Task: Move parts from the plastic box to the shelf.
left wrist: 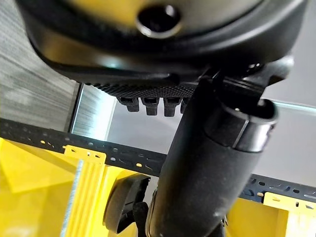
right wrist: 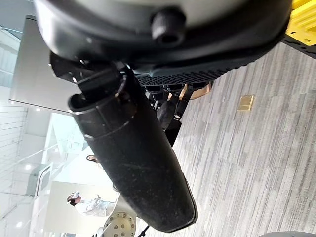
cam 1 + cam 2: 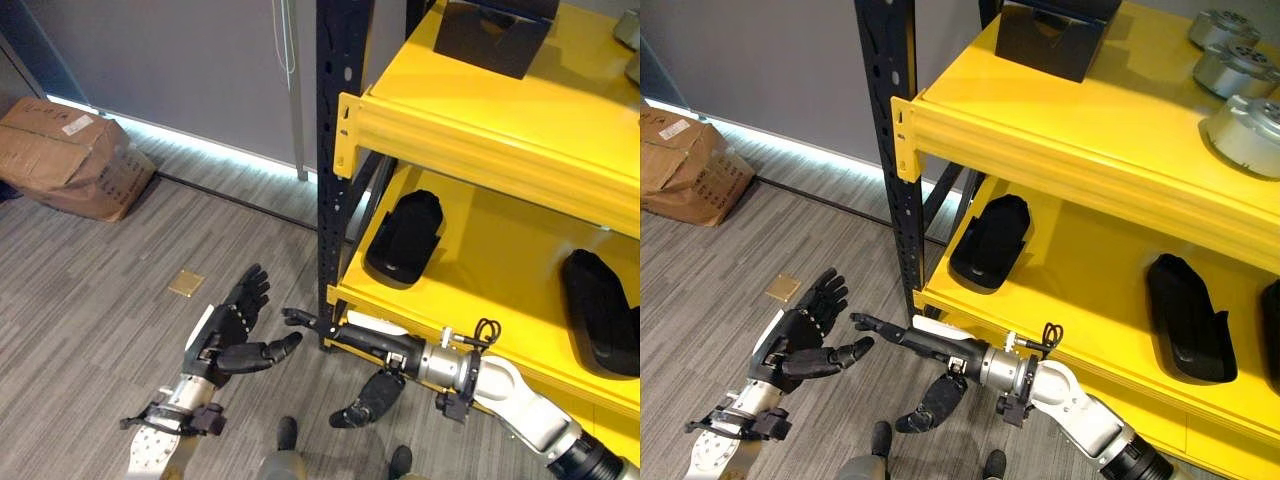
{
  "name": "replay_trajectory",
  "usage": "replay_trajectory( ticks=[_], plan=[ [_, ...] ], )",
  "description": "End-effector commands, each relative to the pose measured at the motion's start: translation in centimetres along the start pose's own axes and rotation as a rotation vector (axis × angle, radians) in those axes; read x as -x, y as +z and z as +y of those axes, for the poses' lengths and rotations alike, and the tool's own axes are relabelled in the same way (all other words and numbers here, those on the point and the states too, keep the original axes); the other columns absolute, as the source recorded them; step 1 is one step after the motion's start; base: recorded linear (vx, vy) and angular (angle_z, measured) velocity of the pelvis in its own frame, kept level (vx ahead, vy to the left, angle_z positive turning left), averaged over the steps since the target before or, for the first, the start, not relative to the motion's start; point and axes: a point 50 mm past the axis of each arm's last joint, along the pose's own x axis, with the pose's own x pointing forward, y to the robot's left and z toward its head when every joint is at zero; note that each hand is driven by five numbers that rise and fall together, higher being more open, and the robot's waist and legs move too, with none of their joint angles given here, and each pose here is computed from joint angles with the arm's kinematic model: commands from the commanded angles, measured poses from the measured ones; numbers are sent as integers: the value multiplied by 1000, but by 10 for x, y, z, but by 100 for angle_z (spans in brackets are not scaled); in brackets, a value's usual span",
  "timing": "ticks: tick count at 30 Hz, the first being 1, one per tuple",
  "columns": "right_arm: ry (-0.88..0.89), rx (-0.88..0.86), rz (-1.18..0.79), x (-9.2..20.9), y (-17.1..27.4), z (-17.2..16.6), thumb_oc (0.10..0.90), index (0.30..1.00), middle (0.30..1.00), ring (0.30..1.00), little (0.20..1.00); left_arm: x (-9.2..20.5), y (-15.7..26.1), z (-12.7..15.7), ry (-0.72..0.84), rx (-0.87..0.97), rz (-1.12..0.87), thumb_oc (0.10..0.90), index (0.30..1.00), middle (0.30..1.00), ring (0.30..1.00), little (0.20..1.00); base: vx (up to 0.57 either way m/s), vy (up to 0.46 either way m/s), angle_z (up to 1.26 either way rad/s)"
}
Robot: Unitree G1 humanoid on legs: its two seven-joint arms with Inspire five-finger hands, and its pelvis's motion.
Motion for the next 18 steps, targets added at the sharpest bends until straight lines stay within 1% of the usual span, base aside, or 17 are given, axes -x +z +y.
replay_trajectory(
  ticks=[1,3,8,10,13,14,18],
  plan=[
    [-77,148,-74,-6,16,-23,900,1000,1000,1000,1000,-24,43,-1,-90,-100,-236,900,1000,1000,1000,1000,31,-37,1],
    [-102,171,-53,-5,12,-25,900,1000,1000,1000,1000,-24,41,0,-90,-100,-235,900,1000,1000,1000,1000,0,0,0],
    [-233,354,28,1,0,-40,900,1000,1000,1000,1000,-24,39,-1,-90,-99,-233,900,1000,1000,1000,1000,14,1,0],
    [-318,419,35,5,1,-50,900,1000,1000,1000,1000,-24,37,-2,-83,-96,-231,900,1000,1000,1000,1000,35,11,0],
    [-358,463,47,7,2,-55,900,1000,1000,1000,1000,-24,37,-2,-80,-97,-230,900,1000,1000,1000,1000,0,0,0],
    [-402,477,78,12,0,-61,900,1000,1000,1000,1000,-22,36,-3,-74,-90,-230,900,1000,1000,1000,1000,0,0,0],
    [-419,492,104,18,-3,-62,900,1000,1000,1000,1000,-20,36,-1,-72,-82,-231,900,1000,1000,1000,1000,0,0,0]
  ],
)
